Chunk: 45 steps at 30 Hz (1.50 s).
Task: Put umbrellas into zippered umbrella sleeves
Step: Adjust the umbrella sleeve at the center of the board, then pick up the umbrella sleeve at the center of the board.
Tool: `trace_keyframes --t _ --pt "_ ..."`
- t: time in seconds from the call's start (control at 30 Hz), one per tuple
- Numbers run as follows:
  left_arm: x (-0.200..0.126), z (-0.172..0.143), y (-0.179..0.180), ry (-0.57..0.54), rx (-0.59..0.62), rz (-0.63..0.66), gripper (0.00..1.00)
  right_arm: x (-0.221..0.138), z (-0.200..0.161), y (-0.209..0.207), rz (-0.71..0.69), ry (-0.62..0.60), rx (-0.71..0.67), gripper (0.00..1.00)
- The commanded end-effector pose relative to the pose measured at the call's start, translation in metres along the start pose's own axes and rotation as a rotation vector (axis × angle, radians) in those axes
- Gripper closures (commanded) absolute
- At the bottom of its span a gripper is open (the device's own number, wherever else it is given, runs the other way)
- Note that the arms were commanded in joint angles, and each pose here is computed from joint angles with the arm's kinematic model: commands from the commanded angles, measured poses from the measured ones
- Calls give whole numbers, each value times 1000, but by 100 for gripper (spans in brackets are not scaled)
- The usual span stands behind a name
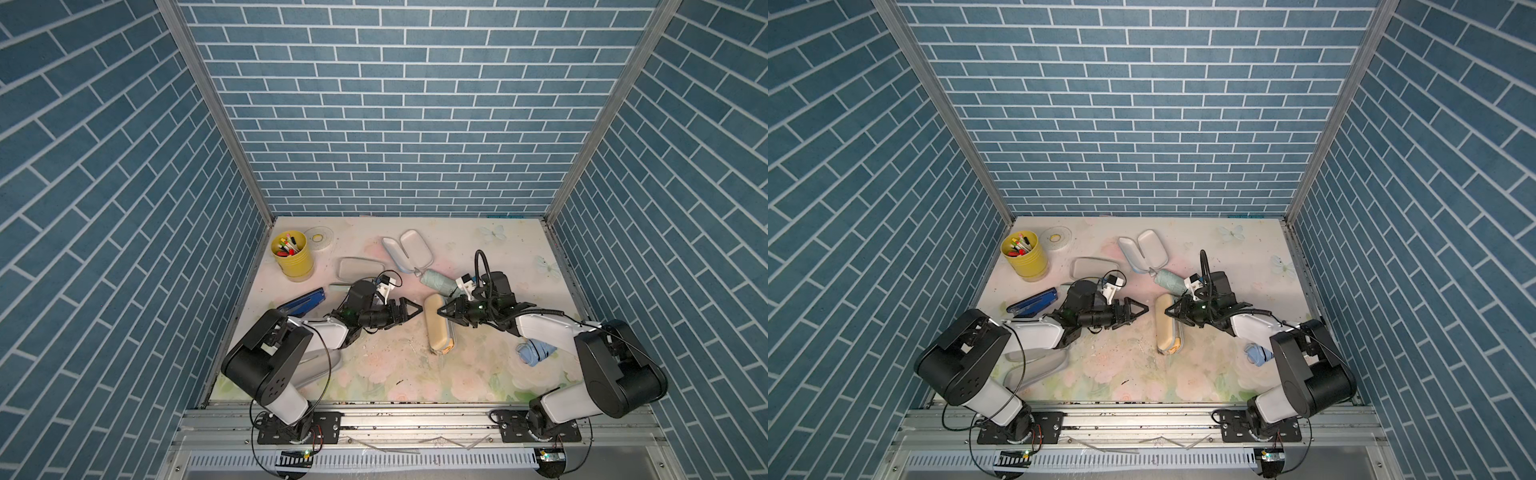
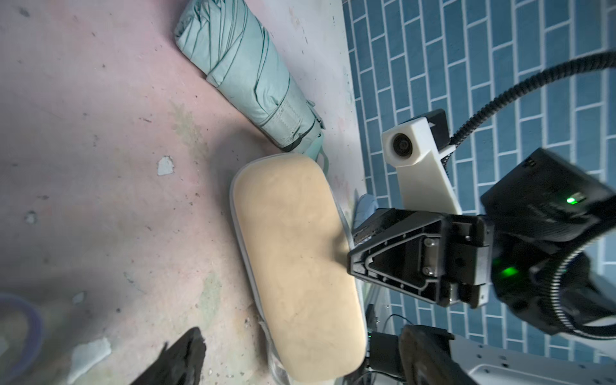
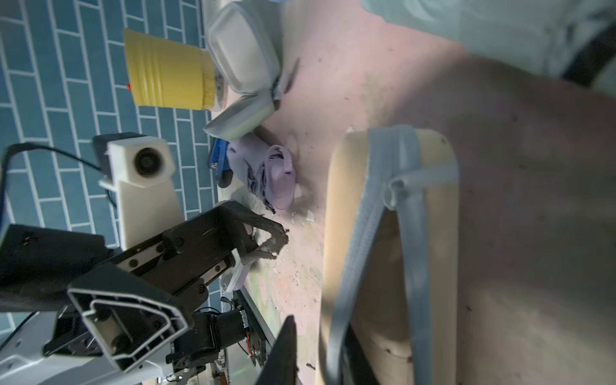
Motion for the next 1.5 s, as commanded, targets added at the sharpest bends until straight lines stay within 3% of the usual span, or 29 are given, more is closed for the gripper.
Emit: trace_keyframes --t 0.0,0.17,0.3,0.47,0.6,0.8,0.97,1.1,1.33,1.47 --pt "5 -23 4 163 93 155 9 -14 -5 -7 -127 11 -68 62" --pt "25 -36 3 236 112 203 14 -19 -17 -36 -255 89 -53 42" --pt "38 -35 4 214 84 182 19 -25 -14 -46 -301 81 -64 39" --pt "59 -40 -3 216 70 131 25 -14 -11 -56 -257 118 -47 38" --pt "67 -46 3 200 26 94 34 -3 -8 -63 -211 107 -25 42" --pt "79 -57 11 196 -43 15 67 11 -7 -65 -115 100 -10 58" --pt "76 -51 14 168 -60 -7 70 12 -4 -51 -20 93 -20 80" --pt "56 -34 18 101 -88 -32 63 0 -2 -32 41 55 -56 92" --pt "-9 15 4 -114 -116 -139 14 -26 0 23 176 15 -123 94" --pt "-13 30 -20 -126 -54 -190 2 -36 -3 49 220 29 -150 94"
Point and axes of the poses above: each gripper's point midway between its finger pads, its own x axis out along the fingers, its own y axis along the line the jaws close on, z = x × y, the point moved 5 cm from there along -x, back along the fingers, and after that the axes turned 15 degrees about x, right-handed, at the moved point
